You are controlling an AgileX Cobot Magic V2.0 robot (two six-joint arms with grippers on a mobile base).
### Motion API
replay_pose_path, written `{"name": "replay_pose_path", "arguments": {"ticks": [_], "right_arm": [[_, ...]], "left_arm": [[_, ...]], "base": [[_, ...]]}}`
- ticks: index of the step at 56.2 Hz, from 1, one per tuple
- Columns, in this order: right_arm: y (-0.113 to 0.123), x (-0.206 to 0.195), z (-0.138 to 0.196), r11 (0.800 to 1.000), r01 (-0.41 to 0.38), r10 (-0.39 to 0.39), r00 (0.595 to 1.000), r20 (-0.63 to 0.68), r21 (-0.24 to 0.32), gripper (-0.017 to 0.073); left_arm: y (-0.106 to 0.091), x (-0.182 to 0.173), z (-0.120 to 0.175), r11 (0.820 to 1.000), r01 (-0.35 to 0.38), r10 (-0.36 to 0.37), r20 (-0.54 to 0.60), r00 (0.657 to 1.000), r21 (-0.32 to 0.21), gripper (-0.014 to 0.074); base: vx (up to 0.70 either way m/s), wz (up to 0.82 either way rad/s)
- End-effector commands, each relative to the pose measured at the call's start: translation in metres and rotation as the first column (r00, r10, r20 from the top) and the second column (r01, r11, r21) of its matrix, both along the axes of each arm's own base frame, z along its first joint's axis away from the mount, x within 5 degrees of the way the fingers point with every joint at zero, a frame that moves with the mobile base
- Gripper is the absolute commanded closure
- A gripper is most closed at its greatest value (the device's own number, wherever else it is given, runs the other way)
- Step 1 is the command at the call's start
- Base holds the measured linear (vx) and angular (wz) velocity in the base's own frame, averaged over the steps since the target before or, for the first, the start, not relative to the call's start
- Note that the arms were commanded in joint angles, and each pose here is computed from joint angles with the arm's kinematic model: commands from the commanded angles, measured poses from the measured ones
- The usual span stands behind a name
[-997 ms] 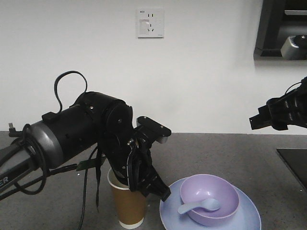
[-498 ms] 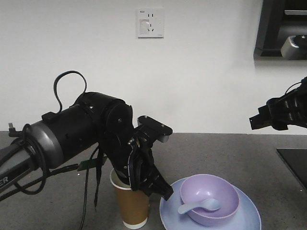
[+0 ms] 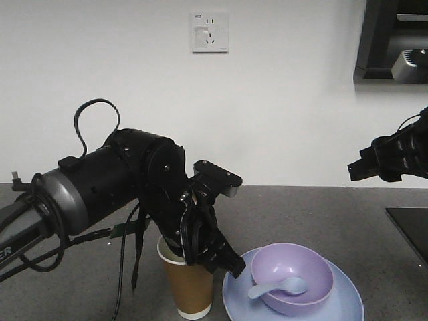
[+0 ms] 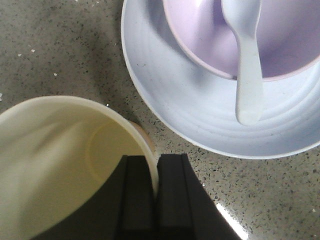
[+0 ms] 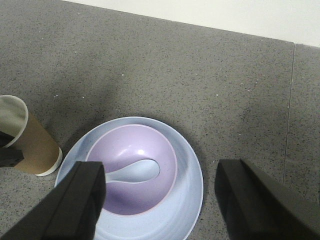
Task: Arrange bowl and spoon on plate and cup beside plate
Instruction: 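Grasp the cup rim and slide it beside the plate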
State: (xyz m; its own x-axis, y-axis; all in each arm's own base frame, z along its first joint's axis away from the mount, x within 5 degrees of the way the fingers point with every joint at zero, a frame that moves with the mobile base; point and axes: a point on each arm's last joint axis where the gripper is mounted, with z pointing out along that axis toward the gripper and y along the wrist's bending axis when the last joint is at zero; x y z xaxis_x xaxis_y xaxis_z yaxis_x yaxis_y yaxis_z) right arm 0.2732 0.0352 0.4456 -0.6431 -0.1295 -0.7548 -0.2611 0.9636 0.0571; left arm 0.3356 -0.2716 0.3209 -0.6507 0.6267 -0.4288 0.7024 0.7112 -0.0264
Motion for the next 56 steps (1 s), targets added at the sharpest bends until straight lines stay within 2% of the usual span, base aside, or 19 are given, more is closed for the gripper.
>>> {"name": "replay_pose_path", "arguments": {"ticks": [1, 17, 26, 42, 56], "right_arm": [[-0.001, -0.004, 0.018, 1.0, 0.01, -0.011, 0.994, 0.109, 0.017, 0.0037], [-0.001, -0.004, 0.018, 1.0, 0.01, -0.011, 0.994, 0.109, 0.017, 0.0037], [-0.001, -0.004, 0.018, 1.0, 0.01, -0.011, 0.994, 0.109, 0.017, 0.0037], [-0.001, -0.004, 0.018, 1.0, 0.01, -0.011, 0.994, 0.109, 0.017, 0.0037], [-0.001, -0.004, 0.018, 1.0, 0.01, -0.012, 0.994, 0.109, 0.017, 0.0037]], "left_arm": [[0.002, -0.006, 0.033, 0.995, 0.003, 0.006, 0.09, 0.996, -0.105, 0.0531], [0.002, -0.007, 0.033, 0.995, 0.003, 0.005, 0.083, 0.997, -0.101, 0.0277], [0.002, -0.007, 0.033, 0.995, 0.003, 0.005, 0.082, 0.997, -0.097, 0.0173], [0.004, -0.008, 0.035, 0.996, 0.003, 0.005, 0.088, 0.996, -0.09, 0.015], [0.014, -0.016, 0.06, 0.994, 0.002, 0.016, 0.165, 0.986, -0.108, 0.015]], "base": [[0.0, 0.0], [0.0, 0.0], [0.0, 0.0], [0.0, 0.0], [0.0, 0.0]]}}
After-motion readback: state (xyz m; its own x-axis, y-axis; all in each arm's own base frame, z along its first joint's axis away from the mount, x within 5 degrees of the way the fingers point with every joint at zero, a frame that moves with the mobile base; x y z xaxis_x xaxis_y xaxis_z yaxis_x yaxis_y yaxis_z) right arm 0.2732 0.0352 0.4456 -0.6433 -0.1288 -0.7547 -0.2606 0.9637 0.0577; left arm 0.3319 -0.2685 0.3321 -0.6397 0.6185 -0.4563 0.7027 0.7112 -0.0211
